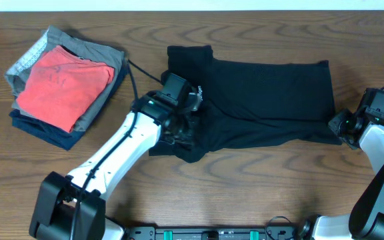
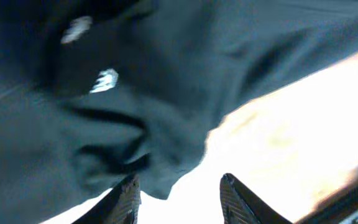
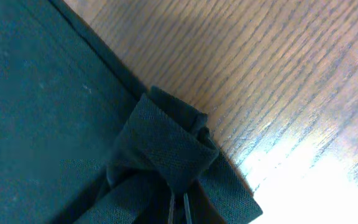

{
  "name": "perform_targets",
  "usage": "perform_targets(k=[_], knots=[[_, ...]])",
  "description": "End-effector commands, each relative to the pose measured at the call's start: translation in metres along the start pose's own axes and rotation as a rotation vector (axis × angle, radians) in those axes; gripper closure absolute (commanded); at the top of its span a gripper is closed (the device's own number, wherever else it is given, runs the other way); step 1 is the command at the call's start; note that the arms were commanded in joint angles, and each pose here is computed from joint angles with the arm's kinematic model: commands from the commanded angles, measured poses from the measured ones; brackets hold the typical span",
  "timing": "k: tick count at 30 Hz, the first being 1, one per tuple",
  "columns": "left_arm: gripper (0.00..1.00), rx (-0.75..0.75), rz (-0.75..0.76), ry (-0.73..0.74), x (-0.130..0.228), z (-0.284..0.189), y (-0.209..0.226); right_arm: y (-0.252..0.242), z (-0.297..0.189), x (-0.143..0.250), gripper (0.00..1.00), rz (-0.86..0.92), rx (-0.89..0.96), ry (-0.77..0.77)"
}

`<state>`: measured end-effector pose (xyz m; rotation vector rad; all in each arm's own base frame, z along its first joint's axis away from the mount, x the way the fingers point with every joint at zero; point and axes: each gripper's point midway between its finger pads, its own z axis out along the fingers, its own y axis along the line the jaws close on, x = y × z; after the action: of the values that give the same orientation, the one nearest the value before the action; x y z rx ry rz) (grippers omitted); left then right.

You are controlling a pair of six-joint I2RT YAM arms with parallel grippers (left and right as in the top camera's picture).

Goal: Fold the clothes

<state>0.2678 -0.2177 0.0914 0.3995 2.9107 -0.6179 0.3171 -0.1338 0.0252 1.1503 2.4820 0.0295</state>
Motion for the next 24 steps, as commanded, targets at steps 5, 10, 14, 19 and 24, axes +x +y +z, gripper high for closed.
perform_targets(k=[5, 10, 14, 19, 24], knots=[[0.57, -0.075, 0.115, 0.014, 0.017, 0.022, -0.031, 0.005, -0.001, -0.003, 0.96, -0.022, -0.003, -0.006], [0.57, -0.252, 0.059, 0.04, 0.029, 0.043, -0.015, 0.005, -0.001, -0.002, 0.96, -0.023, -0.001, -0.002], [0.57, -0.325, 0.04, 0.048, 0.031, 0.052, -0.001, 0.004, -0.001, -0.001, 0.97, -0.022, -0.001, -0.001], [0.57, -0.37, 0.043, 0.047, 0.03, 0.055, 0.007, 0.004, -0.001, -0.001, 0.96, -0.022, 0.0, -0.001], [0.57, -0.377, 0.041, 0.06, 0.031, 0.061, 0.01, 0.004, -0.001, -0.001, 0.97, -0.022, 0.0, -0.001]])
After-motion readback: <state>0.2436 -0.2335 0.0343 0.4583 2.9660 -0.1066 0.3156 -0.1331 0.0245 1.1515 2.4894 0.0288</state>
